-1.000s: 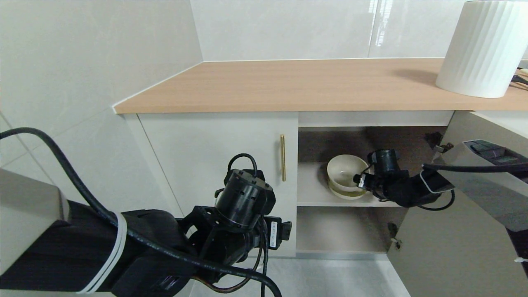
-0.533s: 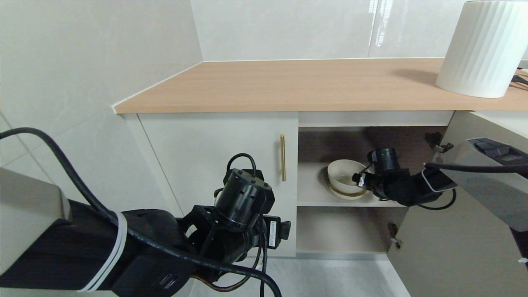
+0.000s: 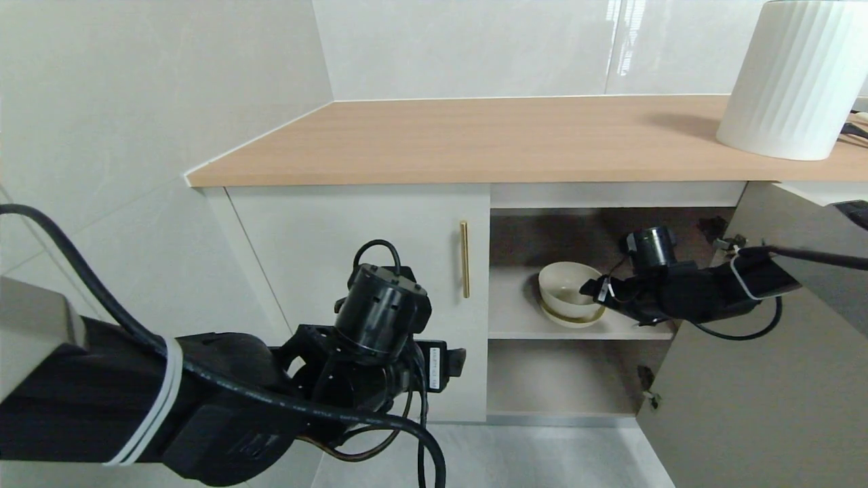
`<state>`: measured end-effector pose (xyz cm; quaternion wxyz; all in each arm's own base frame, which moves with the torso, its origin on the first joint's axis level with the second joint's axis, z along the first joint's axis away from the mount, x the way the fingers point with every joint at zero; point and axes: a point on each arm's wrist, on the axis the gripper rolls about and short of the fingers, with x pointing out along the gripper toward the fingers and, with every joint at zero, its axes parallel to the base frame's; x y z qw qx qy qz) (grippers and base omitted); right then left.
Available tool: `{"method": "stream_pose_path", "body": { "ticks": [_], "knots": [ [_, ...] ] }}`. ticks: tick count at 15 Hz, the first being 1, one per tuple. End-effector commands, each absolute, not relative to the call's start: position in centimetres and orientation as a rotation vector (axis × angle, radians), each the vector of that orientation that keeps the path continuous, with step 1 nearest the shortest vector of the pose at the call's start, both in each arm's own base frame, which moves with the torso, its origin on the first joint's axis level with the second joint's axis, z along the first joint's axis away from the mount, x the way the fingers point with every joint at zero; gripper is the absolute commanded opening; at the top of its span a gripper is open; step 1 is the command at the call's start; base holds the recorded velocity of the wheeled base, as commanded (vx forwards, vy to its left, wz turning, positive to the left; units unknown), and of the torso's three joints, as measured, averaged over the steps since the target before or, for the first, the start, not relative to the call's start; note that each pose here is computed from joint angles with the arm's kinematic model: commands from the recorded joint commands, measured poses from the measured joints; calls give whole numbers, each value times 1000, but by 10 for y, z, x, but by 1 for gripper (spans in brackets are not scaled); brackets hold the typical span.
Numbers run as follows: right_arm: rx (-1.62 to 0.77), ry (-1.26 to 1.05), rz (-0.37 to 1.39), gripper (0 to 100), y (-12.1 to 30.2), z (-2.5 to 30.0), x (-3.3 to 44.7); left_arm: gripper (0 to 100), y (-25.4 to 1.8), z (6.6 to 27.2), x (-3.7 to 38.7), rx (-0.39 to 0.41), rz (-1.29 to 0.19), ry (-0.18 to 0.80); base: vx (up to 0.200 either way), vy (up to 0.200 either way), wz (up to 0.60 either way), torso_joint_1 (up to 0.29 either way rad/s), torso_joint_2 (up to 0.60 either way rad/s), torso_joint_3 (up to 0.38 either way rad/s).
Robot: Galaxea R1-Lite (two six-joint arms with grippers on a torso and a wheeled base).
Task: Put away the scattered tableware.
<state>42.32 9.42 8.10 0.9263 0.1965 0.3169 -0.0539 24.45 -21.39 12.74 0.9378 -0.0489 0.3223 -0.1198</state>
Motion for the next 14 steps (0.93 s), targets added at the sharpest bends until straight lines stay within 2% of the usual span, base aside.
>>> {"method": "stream_pose_path", "body": {
  "ticks": [1, 2, 4, 6, 8, 11, 14],
  "knots": [
    [423, 648, -20, 100, 89, 135, 375, 100, -195, 144, 245, -144, -213, 621, 0, 0, 0, 0, 0, 0],
    [424, 652, -11, 100, 90, 138, 371, 100, -194, 145, 245, -147, -211, 618, 0, 0, 0, 0, 0, 0],
    [415, 776, 141, 100, 94, 190, 302, 100, -166, 165, 224, -188, -210, 575, 0, 0, 0, 0, 0, 0],
    [390, 816, 201, 100, 100, 204, 263, 100, -146, 184, 197, -236, -293, 538, 0, 0, 0, 0, 0, 0],
    [351, 815, 241, 100, 97, 206, 235, 100, -129, 201, 172, -262, -371, 517, 0, 0, 0, 0, 0, 0],
    [346, 816, 226, 100, 89, 203, 217, 100, -111, 206, 158, -252, -336, 554, 0, 0, 0, 0, 0, 0],
    [320, 870, 221, 100, 89, 187, 206, 100, -108, 202, 155, -239, -326, 583, 0, 0, 0, 0, 0, 0]
  ]
}}
